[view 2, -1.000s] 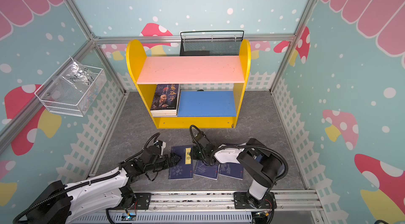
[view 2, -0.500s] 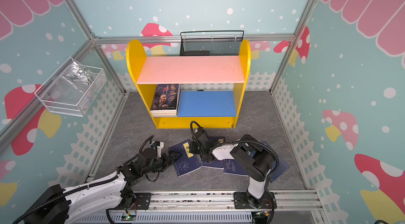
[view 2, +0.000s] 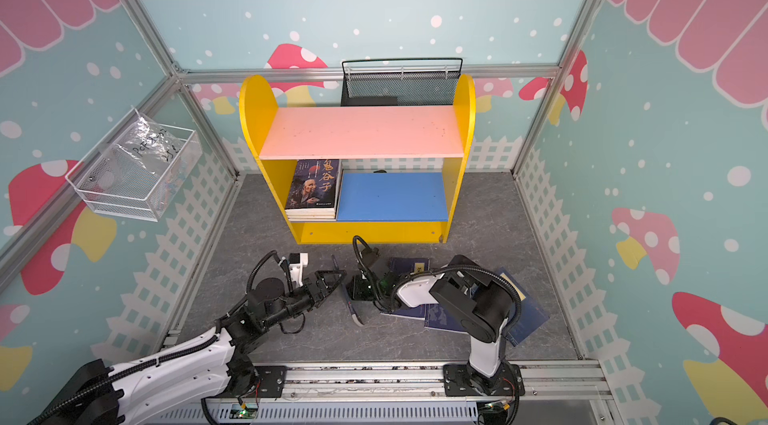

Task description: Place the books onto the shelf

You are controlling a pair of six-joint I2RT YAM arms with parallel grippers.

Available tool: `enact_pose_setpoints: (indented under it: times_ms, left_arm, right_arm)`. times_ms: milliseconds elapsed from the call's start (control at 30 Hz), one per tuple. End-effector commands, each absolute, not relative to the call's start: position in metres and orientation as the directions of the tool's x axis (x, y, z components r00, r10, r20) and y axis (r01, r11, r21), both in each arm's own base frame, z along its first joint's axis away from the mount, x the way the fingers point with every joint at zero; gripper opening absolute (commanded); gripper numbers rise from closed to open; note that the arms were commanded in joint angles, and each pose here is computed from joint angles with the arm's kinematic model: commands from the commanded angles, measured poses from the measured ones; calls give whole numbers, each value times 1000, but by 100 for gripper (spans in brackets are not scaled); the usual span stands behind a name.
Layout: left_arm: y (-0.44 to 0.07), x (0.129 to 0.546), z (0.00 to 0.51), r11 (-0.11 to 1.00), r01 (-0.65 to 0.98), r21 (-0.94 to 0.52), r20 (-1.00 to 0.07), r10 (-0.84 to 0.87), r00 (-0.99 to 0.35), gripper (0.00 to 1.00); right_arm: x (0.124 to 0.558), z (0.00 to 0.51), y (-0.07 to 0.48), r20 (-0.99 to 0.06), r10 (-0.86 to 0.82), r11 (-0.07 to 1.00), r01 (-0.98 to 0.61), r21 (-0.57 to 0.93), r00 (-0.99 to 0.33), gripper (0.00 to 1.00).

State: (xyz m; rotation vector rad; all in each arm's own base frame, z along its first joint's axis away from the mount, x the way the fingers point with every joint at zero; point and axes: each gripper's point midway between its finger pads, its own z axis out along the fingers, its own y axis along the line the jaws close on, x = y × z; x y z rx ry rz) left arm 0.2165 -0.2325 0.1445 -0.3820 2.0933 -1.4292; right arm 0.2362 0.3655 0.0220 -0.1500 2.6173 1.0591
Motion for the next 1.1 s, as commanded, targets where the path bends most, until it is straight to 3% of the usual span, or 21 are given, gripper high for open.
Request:
enact_pose_setpoints:
  times_ms: [0,533,733,933,1067]
  left_arm:
    - [-230,216,130,411,24,-911,-264,-538,-801,97]
    - [-204,209,107,614,-108,-782,-286,-508,-812,82]
    - [-196,203,101,666,-139,-733,-286,-488,-825,69]
    - [-191,201,98,694,-158,-702,-289,-480,-828,44]
    - [-188,201,100,718,-154,-679,-307,-468,-828,34]
  right_arm:
    - [195,-35,332,-135,-55,828,-121,548,-989,22]
    - [199,-29,338,-151,-64,816,-139,560,-986,21]
    - [201,-23,342,-165,-70,806,-153,572,-984,21]
    - [202,-19,344,-174,-70,798,-160,581,-982,22]
    - [204,-11,348,-194,-70,781,-175,599,-979,24]
